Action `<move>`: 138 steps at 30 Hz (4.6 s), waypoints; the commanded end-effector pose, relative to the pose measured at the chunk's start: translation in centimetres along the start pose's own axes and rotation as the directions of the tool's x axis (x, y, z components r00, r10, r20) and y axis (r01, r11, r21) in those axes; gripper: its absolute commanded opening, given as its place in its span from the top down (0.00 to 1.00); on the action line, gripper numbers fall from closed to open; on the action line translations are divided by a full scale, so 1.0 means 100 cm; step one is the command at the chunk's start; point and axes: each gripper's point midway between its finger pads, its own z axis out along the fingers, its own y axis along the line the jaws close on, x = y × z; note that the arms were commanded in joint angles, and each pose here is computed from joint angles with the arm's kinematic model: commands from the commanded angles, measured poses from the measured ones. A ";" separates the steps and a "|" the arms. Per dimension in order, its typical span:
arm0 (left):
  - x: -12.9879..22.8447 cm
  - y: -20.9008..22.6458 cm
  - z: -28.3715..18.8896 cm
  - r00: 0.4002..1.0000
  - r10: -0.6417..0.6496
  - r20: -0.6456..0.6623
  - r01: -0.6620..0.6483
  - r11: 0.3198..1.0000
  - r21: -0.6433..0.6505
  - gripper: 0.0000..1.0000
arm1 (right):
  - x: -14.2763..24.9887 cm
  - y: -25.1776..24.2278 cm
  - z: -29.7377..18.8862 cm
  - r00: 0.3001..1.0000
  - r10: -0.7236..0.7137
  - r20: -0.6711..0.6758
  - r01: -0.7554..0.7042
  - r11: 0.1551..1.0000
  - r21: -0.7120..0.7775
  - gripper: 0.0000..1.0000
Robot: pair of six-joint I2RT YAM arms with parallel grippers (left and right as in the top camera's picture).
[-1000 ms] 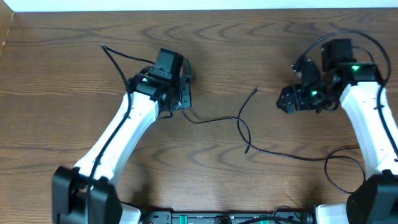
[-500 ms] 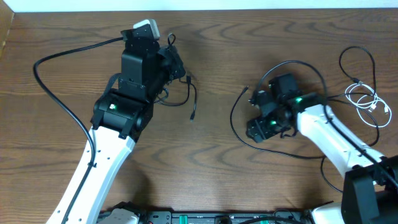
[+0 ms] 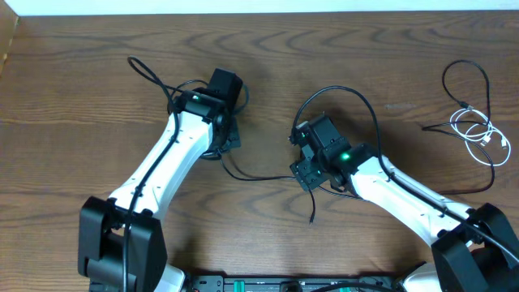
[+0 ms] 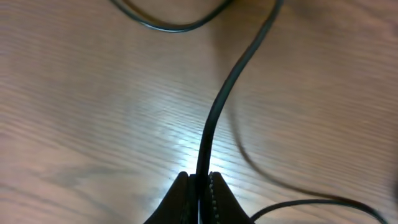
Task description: Untangle cables
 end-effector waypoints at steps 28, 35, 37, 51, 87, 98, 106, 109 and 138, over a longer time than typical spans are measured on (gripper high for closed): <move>0.000 0.010 0.003 1.000 0.014 0.009 -0.014 0.998 -0.057 0.92 | -0.008 -0.048 0.000 0.973 0.221 0.062 -0.228 0.957 0.181 0.99; 0.000 0.010 0.003 1.000 0.015 0.008 -0.014 0.998 -0.057 0.92 | -0.075 -0.224 -0.169 0.856 0.363 0.369 -0.497 0.774 0.391 0.99; 0.001 0.011 0.003 1.000 0.015 0.006 -0.014 0.998 -0.058 0.92 | -0.052 -0.286 -0.207 0.777 0.436 0.454 -0.622 0.639 0.452 0.99; 0.001 0.011 0.003 1.000 0.011 0.006 -0.011 0.998 -0.059 0.92 | 0.044 -0.372 -0.226 0.589 0.657 0.470 -0.807 0.447 0.385 0.31; 0.003 0.007 0.003 1.000 0.011 -0.006 -0.011 0.999 -0.040 0.92 | 0.170 -0.300 -0.150 0.196 0.941 0.277 -0.932 0.090 0.352 0.99; 0.003 0.007 0.003 1.000 0.011 -0.005 -0.011 0.999 -0.039 0.92 | 0.045 -0.414 -0.277 0.366 0.530 0.765 -0.926 0.290 0.243 0.99; 0.003 0.007 0.003 1.000 0.011 -0.005 -0.011 0.999 -0.039 0.92 | 0.045 -0.447 -0.216 0.433 0.558 0.708 -0.899 0.328 0.290 0.95; 0.003 0.007 0.003 1.000 0.011 -0.005 -0.011 0.999 -0.039 0.92 | 0.041 -0.442 -0.193 0.478 0.588 0.652 -0.872 0.408 0.271 0.67; -0.011 -0.031 -0.071 0.965 0.175 0.197 -0.224 0.938 0.264 0.32 | -0.011 -0.142 -0.099 0.872 0.483 -0.083 -0.489 0.868 -0.088 0.20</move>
